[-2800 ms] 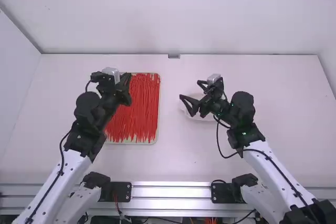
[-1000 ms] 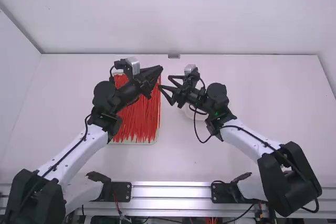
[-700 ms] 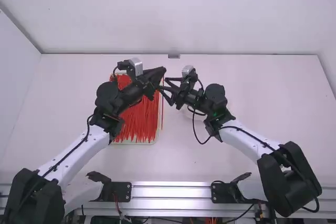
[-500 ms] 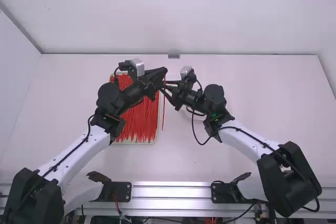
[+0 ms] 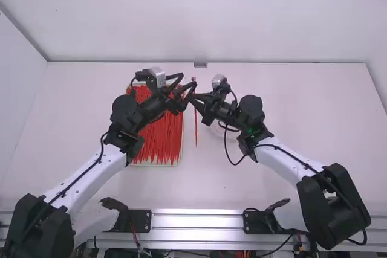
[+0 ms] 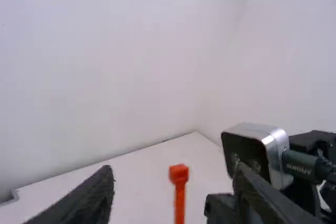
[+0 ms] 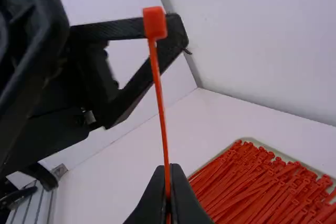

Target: Fasten the cable tie

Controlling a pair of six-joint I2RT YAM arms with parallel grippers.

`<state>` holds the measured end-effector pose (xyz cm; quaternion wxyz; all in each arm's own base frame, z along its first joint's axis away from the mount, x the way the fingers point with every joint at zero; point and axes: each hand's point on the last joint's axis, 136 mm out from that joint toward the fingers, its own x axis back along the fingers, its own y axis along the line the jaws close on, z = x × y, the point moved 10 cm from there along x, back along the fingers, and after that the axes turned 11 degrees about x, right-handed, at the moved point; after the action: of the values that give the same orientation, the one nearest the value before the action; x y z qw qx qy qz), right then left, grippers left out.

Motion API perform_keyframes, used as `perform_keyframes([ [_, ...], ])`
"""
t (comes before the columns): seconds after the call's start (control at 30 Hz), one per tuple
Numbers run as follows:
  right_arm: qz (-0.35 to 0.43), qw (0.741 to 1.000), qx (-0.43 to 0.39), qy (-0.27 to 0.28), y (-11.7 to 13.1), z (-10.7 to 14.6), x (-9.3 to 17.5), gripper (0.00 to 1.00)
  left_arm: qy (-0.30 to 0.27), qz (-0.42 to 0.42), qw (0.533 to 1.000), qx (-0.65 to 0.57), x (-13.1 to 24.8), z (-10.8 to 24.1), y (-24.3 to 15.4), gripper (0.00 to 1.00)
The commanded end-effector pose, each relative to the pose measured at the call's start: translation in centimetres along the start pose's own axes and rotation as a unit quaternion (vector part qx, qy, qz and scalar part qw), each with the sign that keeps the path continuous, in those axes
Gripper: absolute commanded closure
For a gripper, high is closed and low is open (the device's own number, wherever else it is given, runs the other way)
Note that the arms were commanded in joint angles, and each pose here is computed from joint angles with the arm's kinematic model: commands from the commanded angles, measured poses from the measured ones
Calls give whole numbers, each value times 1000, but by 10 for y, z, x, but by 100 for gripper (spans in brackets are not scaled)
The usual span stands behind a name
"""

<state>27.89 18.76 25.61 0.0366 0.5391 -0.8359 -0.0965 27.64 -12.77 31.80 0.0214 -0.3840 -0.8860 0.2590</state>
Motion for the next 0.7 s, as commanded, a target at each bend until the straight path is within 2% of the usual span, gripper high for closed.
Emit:
perform_keyframes([
  [0.0, -35, 999, 1, -10, -5, -15, 6, 100, -7, 13, 1000, -20, 2, -13, 2, 23],
  [0.17, -74, 997, 14, -19, -13, -25, 22, 100, 7, 44, 998, -36, 13, -29, 12, 13],
  [0.37, -106, 993, 38, -35, -17, -38, 38, 100, 53, 147, 984, -81, 23, -62, 4, 4],
  [0.53, -112, 991, 50, -52, -16, -46, 42, 100, 117, 238, 960, -92, 11, -80, -6, 4],
  [0.67, -123, 989, 55, -54, -11, -47, 38, 100, 164, 311, 930, -106, -5, -82, -7, 12],
])
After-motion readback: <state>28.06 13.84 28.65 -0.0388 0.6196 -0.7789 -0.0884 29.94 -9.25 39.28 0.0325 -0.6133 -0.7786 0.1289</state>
